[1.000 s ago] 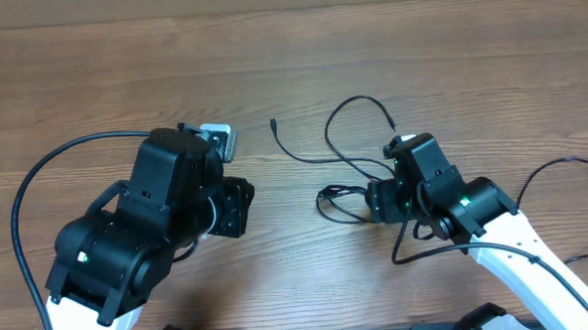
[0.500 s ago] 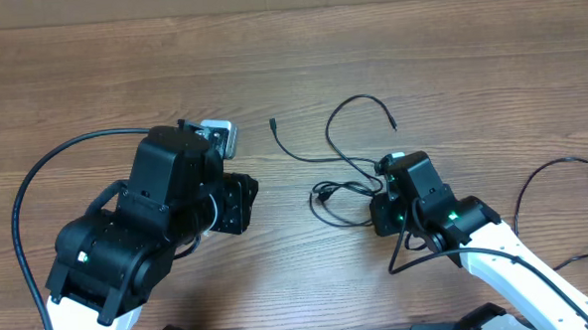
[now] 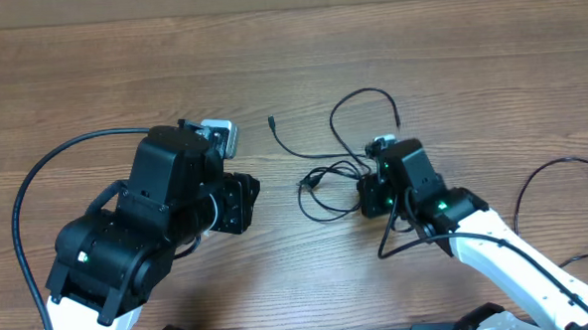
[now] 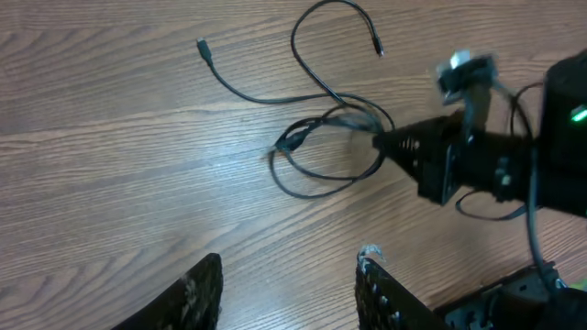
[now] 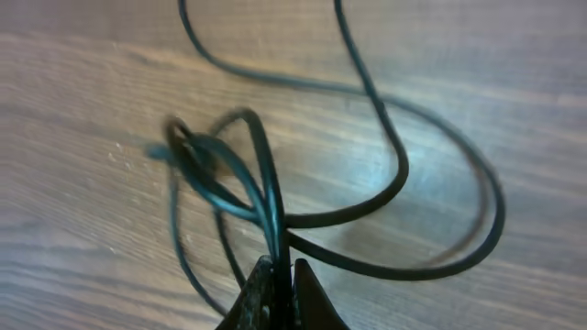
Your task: Untangle cables
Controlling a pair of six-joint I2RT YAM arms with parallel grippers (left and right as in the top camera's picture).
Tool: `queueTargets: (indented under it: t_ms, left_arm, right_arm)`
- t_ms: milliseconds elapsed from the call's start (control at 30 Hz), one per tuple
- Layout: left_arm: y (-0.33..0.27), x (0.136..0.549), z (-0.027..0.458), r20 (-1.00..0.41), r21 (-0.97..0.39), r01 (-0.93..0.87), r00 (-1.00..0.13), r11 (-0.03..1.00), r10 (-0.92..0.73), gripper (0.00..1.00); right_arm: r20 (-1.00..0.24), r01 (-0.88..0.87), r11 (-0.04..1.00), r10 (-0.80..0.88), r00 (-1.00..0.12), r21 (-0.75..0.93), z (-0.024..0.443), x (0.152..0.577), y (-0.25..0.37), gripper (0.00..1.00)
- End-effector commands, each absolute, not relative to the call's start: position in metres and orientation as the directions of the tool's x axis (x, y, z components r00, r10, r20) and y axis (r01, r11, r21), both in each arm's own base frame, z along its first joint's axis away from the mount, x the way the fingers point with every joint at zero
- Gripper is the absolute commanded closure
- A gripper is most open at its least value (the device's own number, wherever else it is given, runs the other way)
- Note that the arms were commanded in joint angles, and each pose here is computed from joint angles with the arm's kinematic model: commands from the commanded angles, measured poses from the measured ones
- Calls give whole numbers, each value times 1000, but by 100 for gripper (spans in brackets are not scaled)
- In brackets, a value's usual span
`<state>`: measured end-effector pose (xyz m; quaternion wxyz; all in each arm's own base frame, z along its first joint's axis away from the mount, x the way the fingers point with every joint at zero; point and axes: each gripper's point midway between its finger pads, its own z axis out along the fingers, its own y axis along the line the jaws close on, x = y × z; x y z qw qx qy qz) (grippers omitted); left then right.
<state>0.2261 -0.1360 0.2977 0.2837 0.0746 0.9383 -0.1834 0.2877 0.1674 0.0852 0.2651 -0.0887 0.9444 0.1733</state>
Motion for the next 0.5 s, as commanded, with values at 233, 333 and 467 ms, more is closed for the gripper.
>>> queueTargets:
  t_ms: [233, 333, 467]
  left_arm:
    - [-139, 228, 297, -554, -320, 235, -832, 918, 19, 52]
    - [-143, 235, 294, -553, -319, 234, -833, 918, 20, 52]
    - [-149, 247, 289, -548, -320, 234, -836, 918, 22, 52]
  right_arm:
    - [-745, -326, 899, 0, -667, 292, 245, 351, 181, 96]
    - [-799, -328, 902, 31, -600, 281, 292, 361, 179, 96]
    - [-860, -326, 915, 44, -508, 240, 343, 367, 171, 96]
